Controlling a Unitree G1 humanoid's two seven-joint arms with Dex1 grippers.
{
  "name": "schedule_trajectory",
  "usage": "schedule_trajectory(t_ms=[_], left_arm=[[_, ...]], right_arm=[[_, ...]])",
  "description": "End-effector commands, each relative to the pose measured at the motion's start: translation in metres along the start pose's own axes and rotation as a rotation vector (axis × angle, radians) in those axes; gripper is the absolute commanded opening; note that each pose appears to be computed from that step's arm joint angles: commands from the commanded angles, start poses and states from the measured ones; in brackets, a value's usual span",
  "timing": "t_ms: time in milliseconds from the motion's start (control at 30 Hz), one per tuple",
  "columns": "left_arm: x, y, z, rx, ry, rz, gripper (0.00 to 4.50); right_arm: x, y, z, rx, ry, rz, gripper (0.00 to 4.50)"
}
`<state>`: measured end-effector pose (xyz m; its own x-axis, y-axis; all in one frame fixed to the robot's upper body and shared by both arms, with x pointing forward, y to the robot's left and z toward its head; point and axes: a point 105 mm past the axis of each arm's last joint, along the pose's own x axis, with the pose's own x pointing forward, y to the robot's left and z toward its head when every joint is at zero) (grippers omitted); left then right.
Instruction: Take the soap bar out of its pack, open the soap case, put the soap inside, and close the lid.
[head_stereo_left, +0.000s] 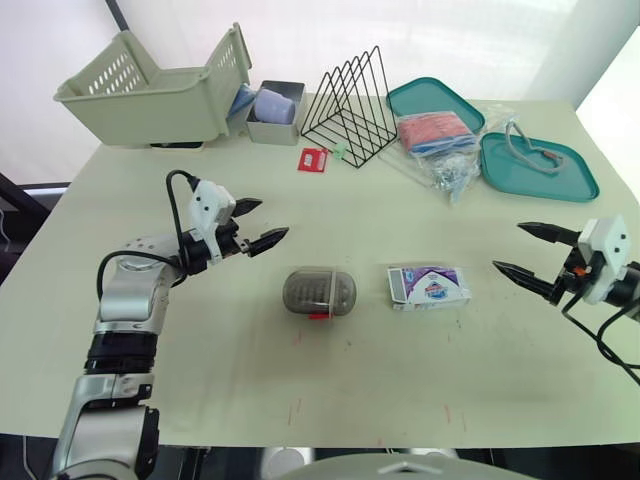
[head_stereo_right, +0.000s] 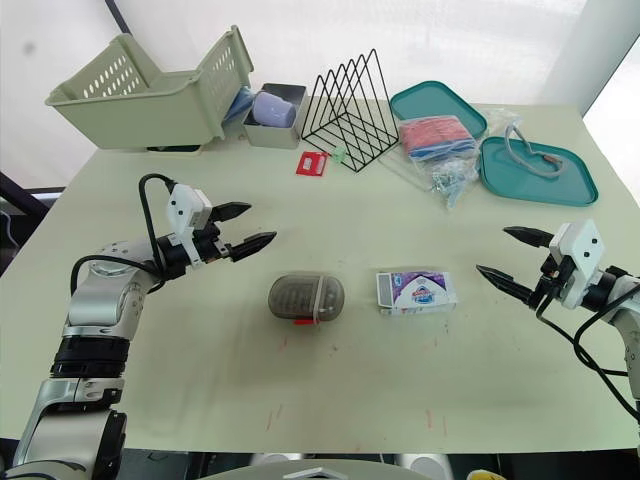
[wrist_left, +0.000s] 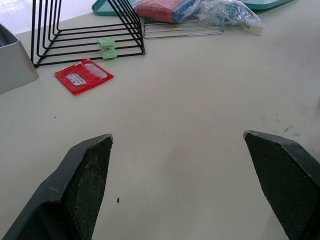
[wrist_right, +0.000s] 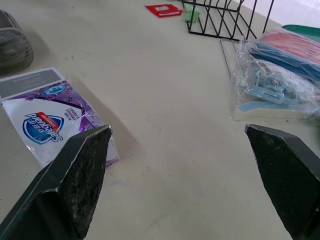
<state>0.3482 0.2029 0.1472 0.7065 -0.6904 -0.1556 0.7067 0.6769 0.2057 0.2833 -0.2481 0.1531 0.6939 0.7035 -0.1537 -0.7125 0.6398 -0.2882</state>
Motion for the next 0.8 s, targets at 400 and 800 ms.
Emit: schedule_trajectory(t_ms=[400, 800], left_arm=[[0.008, -0.009, 0.018, 0.023, -0.055, -0.078, 4.45], [0.008, -0.013, 0.036, 0.025, -0.122, -0.167, 4.45]], right_arm=[[-0.007, -0.003, 0.012, -0.04, -0.013, 0.002, 4.5], [-0.004, 0.003, 0.025, -0.092, 0.017, 0.143, 4.5]])
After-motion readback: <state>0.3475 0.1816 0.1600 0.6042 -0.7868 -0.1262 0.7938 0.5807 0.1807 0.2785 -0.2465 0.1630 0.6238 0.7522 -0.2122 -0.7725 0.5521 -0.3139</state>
